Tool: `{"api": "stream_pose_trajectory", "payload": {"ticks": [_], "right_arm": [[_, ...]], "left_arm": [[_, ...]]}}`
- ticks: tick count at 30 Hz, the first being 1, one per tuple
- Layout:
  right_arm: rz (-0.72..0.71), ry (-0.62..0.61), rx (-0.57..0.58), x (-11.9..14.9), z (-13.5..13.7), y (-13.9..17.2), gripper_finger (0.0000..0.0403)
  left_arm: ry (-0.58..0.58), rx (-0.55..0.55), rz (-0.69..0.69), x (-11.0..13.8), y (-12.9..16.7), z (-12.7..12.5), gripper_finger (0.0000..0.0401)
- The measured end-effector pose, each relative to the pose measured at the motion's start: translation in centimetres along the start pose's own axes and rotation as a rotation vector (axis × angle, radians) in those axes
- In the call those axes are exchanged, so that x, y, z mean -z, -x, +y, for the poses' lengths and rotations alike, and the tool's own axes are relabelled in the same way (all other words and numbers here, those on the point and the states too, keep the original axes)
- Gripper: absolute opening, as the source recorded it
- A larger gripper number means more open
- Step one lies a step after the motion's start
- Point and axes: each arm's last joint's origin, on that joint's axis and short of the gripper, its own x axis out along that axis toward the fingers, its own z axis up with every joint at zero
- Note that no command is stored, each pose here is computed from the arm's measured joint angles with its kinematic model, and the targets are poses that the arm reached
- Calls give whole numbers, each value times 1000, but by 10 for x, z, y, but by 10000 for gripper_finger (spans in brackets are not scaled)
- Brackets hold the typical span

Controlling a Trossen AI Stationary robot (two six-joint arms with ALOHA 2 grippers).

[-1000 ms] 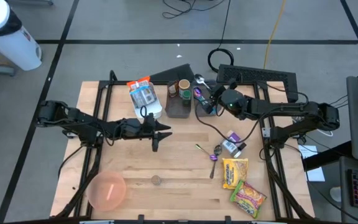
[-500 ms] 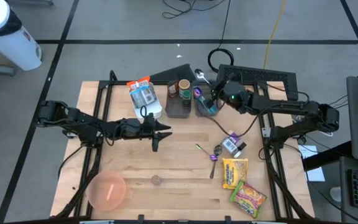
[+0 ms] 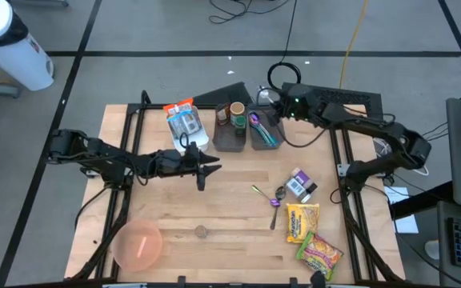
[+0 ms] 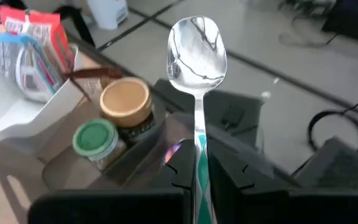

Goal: Pick & Place Food Item
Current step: Put the blue patterned spoon into the right black bin

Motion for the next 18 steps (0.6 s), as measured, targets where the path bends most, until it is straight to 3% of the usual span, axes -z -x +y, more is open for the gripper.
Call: {"api": "stream_pose_trajectory", "payload": {"ticks": [18], "right_arm": [[223,-40,13,31,2,-60,13]], "left_arm": [[3,-7,6,0,0,2,147]]}}
